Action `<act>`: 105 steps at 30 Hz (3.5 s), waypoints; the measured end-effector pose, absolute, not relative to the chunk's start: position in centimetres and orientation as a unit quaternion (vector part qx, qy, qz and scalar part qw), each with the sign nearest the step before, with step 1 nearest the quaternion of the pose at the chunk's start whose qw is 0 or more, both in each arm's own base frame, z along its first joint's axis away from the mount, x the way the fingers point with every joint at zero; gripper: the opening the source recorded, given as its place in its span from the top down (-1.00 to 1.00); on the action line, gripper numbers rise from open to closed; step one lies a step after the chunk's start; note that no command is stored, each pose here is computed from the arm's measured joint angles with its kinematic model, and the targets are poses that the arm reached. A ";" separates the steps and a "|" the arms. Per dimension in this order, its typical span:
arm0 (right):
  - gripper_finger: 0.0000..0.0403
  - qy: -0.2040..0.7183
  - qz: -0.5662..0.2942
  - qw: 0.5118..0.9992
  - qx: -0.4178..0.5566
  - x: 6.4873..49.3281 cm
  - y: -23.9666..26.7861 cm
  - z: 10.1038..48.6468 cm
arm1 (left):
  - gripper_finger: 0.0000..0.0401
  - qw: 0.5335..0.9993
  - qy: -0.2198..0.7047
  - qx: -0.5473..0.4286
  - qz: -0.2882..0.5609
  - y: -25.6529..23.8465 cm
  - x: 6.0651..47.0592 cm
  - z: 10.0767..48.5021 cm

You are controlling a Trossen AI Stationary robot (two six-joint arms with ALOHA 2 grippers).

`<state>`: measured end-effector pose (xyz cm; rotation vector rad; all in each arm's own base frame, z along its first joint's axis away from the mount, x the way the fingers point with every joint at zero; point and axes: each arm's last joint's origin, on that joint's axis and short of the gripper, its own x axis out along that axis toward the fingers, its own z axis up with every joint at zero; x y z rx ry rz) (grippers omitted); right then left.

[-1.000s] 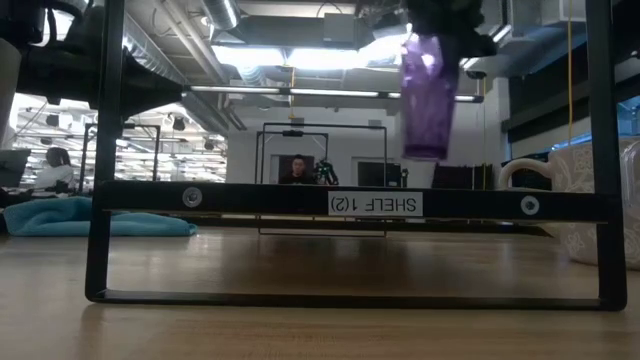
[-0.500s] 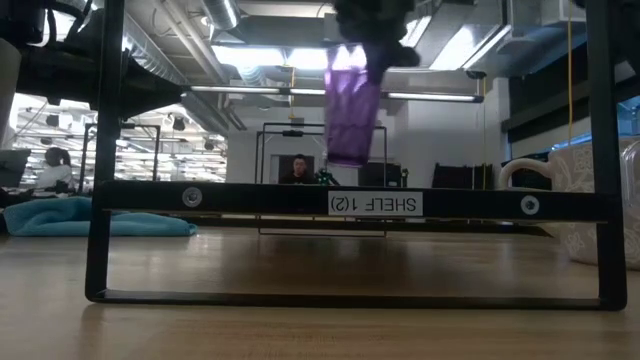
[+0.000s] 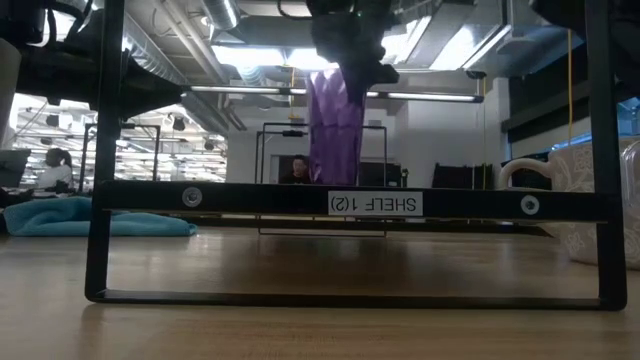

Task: Stack small to large cups/mugs on shelf
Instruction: Put the purple cup on the shelf, then put the gray cup on the shelf

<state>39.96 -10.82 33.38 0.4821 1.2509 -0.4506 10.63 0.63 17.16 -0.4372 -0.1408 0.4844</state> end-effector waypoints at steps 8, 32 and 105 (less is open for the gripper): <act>0.87 0.571 -0.213 0.760 0.224 40.1 -11.2 33.2 | 0.70 0.945 -0.063 -0.212 0.239 0.6 10.6 17.0; 0.86 0.555 -0.204 0.770 0.240 40.5 -12.2 32.9 | 0.70 0.946 -0.060 -0.211 0.240 0.6 10.6 17.0; 0.42 0.394 -0.260 0.870 0.145 30.5 -5.9 46.9 | 0.70 0.948 0.245 -0.158 0.128 0.2 9.6 28.2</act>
